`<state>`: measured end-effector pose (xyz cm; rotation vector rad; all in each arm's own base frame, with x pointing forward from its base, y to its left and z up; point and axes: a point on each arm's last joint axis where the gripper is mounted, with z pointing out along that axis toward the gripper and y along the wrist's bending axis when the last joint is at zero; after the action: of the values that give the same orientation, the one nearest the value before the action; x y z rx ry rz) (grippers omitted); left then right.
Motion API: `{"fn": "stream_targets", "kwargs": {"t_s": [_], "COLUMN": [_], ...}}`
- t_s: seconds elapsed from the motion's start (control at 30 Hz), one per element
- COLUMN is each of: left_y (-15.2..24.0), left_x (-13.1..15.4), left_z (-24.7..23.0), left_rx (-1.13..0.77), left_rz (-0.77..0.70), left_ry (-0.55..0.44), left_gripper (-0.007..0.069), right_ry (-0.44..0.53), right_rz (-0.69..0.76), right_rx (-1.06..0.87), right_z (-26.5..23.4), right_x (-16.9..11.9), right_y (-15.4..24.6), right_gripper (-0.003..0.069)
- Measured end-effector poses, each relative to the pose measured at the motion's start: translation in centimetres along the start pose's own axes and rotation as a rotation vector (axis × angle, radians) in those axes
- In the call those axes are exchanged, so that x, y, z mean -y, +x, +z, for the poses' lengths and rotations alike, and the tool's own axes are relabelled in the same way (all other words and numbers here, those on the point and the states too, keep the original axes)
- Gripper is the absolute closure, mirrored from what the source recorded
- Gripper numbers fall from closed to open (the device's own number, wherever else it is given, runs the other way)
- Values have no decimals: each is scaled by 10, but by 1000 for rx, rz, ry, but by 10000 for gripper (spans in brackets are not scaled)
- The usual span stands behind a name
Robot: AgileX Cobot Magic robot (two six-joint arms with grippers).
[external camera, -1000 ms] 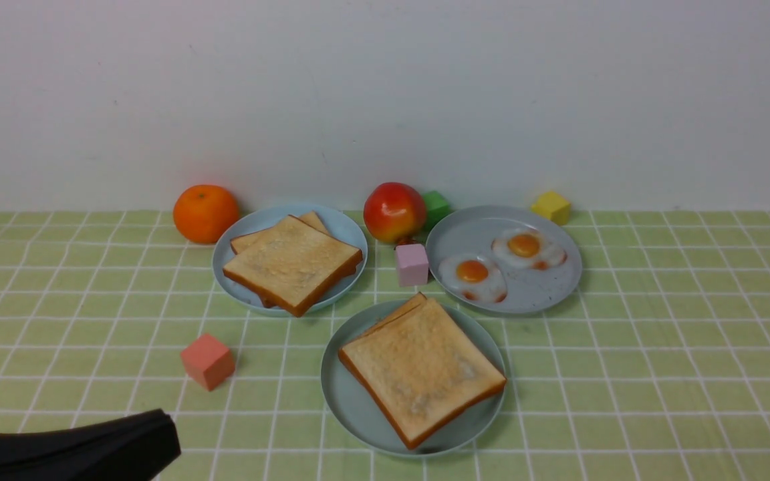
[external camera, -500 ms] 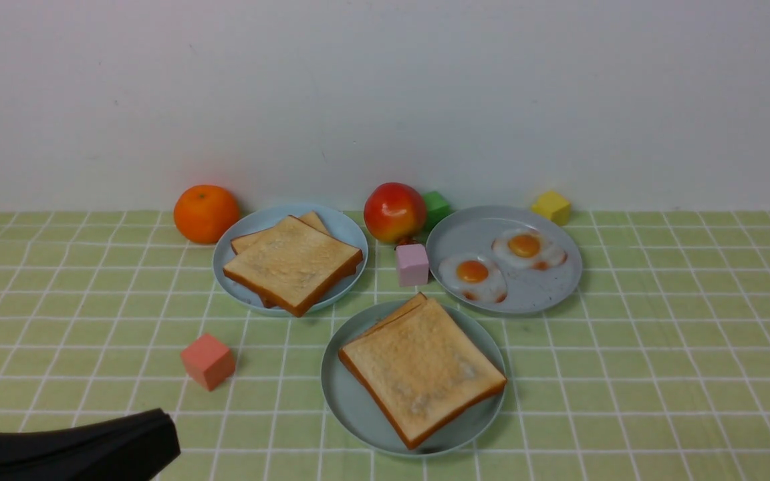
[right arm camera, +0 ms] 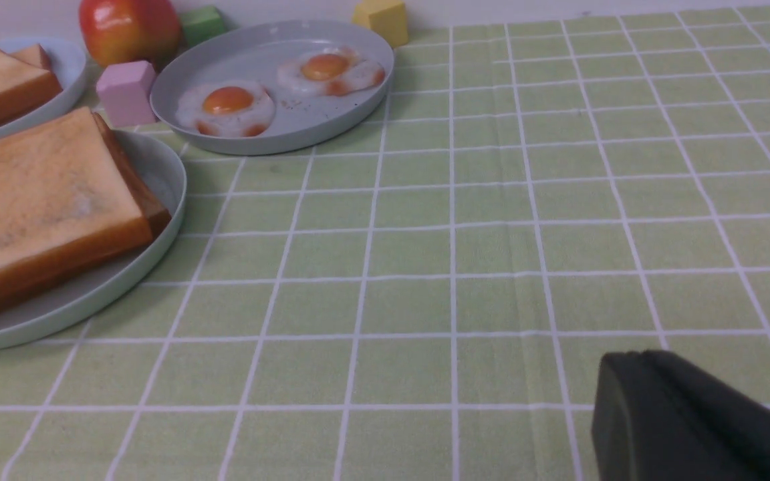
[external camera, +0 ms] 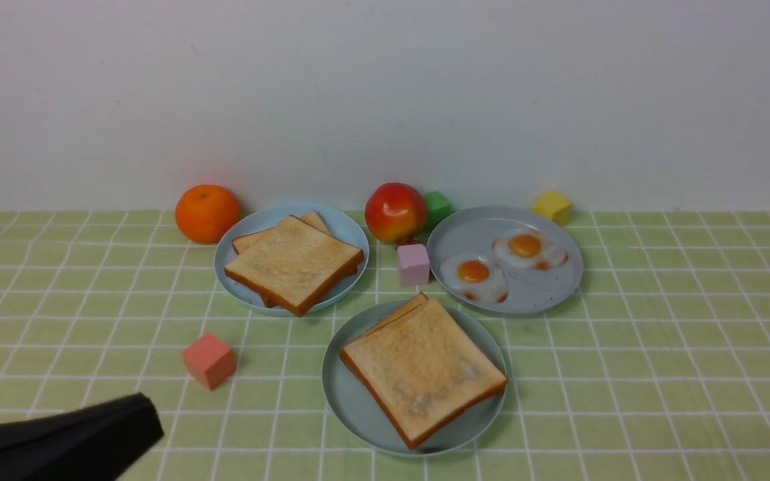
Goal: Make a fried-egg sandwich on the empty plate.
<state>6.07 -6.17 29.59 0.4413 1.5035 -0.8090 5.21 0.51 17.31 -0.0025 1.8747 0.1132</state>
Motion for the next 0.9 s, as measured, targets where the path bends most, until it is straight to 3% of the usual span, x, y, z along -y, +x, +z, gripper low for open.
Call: {"fn": "stream_targets", "kwargs": {"t_s": [0.17,0.27,0.47,0.63,0.9], "left_y": [10,23,78,112,114], "left_x": [-18,-30,-53,-61,-61], "left_z": [-20,-36,-51,-54,-55], "left_rx": [137,201,69,-112,-122], "left_rz": [-53,-86,-138,-239,-256], "left_ry": [-201,-388,-719,-810,-814], "left_gripper": [621,628,638,638,638], "right_ry": [0,0,-1,-1,-1], "right_rz": [0,1,2,3,3], "right_rx": [-1,-1,-2,-2,-2], "right_z": [0,0,0,0,0], "right_x": [0,0,0,0,0], "right_y": [0,0,0,0,0], "right_gripper": [641,638,630,624,611]}}
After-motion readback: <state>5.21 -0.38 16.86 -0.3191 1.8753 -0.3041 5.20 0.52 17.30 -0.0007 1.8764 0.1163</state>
